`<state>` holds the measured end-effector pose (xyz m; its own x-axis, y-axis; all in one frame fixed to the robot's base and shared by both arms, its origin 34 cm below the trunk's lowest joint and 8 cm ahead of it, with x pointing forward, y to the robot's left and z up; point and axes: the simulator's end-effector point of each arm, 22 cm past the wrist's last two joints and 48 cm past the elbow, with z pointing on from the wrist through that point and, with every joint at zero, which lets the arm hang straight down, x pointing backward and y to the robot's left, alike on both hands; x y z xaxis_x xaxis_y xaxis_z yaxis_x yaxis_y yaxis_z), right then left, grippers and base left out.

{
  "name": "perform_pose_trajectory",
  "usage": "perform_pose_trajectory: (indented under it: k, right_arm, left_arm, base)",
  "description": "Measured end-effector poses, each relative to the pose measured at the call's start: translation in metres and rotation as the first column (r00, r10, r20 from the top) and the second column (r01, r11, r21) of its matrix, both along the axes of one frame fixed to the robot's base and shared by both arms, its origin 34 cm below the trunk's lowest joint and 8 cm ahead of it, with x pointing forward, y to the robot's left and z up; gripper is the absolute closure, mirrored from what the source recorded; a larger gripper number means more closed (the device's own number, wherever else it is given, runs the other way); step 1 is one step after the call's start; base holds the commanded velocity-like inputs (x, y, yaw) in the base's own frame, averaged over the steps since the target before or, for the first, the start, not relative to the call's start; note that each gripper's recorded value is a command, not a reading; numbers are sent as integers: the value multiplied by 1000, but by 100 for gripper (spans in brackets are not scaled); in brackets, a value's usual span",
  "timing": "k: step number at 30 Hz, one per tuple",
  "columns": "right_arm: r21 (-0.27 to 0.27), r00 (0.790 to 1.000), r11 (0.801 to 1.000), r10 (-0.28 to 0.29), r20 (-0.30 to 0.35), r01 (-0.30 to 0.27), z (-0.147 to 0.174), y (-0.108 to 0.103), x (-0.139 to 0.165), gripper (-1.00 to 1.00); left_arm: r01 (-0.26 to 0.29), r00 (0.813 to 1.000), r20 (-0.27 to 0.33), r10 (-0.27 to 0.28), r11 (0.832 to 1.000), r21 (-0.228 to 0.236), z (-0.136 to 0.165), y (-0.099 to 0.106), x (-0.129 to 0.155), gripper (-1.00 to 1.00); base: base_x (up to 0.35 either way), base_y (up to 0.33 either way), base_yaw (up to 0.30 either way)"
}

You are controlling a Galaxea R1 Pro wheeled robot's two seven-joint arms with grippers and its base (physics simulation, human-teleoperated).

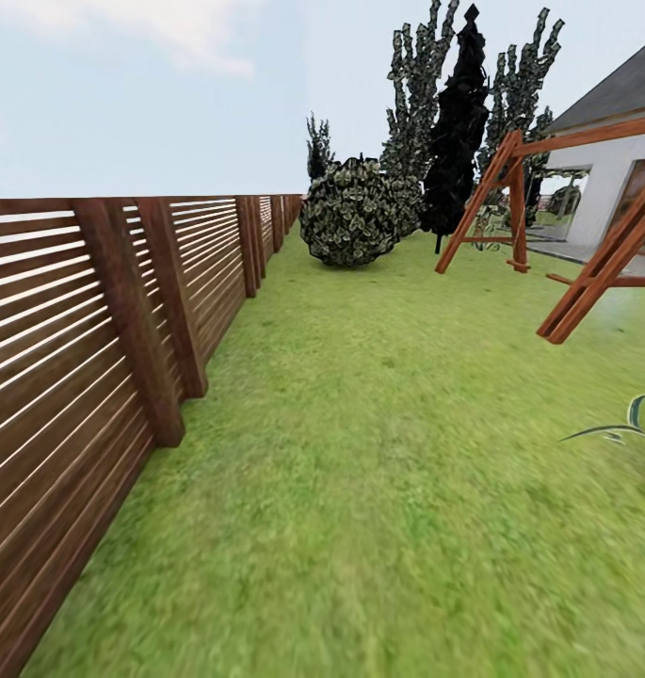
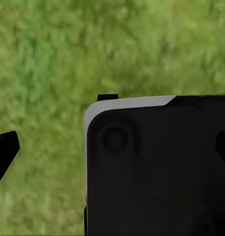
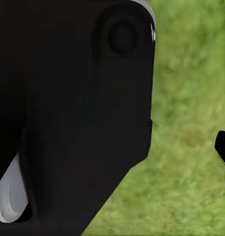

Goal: Take the three Easter eggs out of the wicker basket on the lawn in the garden, then place them on the lawn next to a single tree (choose any tree) so that all three eggs are next to the same tree and none are left in the basket.

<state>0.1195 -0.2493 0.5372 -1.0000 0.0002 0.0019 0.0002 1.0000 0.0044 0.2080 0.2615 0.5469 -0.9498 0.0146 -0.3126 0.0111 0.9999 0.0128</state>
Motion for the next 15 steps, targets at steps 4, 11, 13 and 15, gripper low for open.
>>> perform_pose_trajectory:
  k: [4, 11, 13, 15]
  right_arm:
    - [0, 1000, 1000, 0, 0, 0, 0, 0, 0, -100]
    - [0, 1000, 1000, 0, 0, 0, 0, 0, 0, -100]
    - [0, 1000, 1000, 0, 0, 0, 0, 0, 0, -100]
    - [0, 1000, 1000, 0, 0, 0, 0, 0, 0, -100]
  left_arm:
    - [0, 1000, 0, 0, 1000, 0, 0, 0, 0, -100]
    - [0, 1000, 0, 0, 1000, 0, 0, 0, 0, -100]
    - [0, 1000, 0, 0, 1000, 0, 0, 0, 0, -100]
    - [0, 1000, 0, 0, 1000, -1, 0, -1, 0, -100]
  base:
    - [336, 0, -2]
    - [336, 0, -7]
    - [336, 0, -110]
    - [336, 0, -183]
